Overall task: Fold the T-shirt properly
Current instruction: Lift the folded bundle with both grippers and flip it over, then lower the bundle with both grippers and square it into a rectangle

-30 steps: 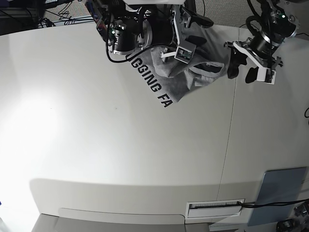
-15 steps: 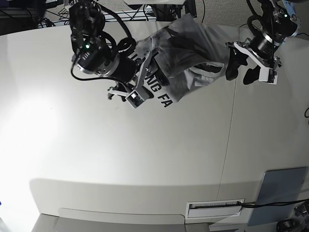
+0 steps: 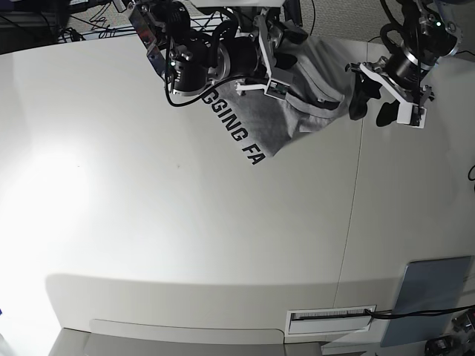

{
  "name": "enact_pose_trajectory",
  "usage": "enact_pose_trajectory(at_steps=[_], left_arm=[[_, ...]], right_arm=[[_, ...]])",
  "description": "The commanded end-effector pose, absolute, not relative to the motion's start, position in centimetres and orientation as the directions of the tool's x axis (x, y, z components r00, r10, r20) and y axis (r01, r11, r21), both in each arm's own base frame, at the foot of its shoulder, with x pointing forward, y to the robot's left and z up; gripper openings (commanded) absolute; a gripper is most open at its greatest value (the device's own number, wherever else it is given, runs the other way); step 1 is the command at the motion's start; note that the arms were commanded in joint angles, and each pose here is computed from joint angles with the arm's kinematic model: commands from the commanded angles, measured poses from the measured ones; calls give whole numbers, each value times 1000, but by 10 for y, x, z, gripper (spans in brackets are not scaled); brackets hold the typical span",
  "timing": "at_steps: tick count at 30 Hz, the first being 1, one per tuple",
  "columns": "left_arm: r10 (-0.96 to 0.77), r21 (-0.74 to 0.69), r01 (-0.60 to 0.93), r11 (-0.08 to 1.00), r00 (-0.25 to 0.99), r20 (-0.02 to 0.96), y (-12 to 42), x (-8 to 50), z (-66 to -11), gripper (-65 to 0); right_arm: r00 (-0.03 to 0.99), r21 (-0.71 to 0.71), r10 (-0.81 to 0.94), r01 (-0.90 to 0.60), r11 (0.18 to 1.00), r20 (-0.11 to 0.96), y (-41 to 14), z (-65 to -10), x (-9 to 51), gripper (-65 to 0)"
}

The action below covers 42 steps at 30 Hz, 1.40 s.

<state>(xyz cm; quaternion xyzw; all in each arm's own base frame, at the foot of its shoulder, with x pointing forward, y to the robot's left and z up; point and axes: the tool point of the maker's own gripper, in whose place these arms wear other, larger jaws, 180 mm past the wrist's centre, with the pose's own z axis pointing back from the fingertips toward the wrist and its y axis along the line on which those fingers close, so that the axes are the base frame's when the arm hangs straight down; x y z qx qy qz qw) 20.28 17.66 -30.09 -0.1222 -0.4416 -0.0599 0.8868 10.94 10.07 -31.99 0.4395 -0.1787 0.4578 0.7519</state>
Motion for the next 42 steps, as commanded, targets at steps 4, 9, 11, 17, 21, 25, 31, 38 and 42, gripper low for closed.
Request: enact_pose_trajectory(at_steps=[4,9,11,17,21,25,31,38,42], left_arm=[[-7,-146,224,964,569,822,177,206,-292,-316],[9,-167,230,959,563,826,174,207,-290,-316],[20,-203,272,941,551,834,164,206,-285,-351],[-12,-319,479,818,568,823,108,185,-284,-615],[-17,-390,479,786,647,762,83,162,-302,-622],[14,-416,414,809,695,719,84,148,-325,-622],[53,-486,358,797,760,648,77,124,-363,-622],[68,-495,311,811,791,608,80,130,-405,-622],[84,-478,291,829,780,620,86,158,-414,-622]], right_arm=[[423,407,418,-904,132,804,108,-270,119,-310],[358,243,365,-914,326,859,84,-257,169,-310],[378,197,357,-871,451,854,65,-264,196,-312],[456,184,343,-781,597,821,40,-295,243,-528],[492,198,359,-765,613,793,41,-322,266,-625],[514,216,390,-773,597,764,52,-339,281,-644],[518,180,491,-794,581,700,60,-367,290,-650],[544,103,533,-756,646,648,29,-384,303,-650],[570,75,542,-729,681,618,1,-389,308,-650]])
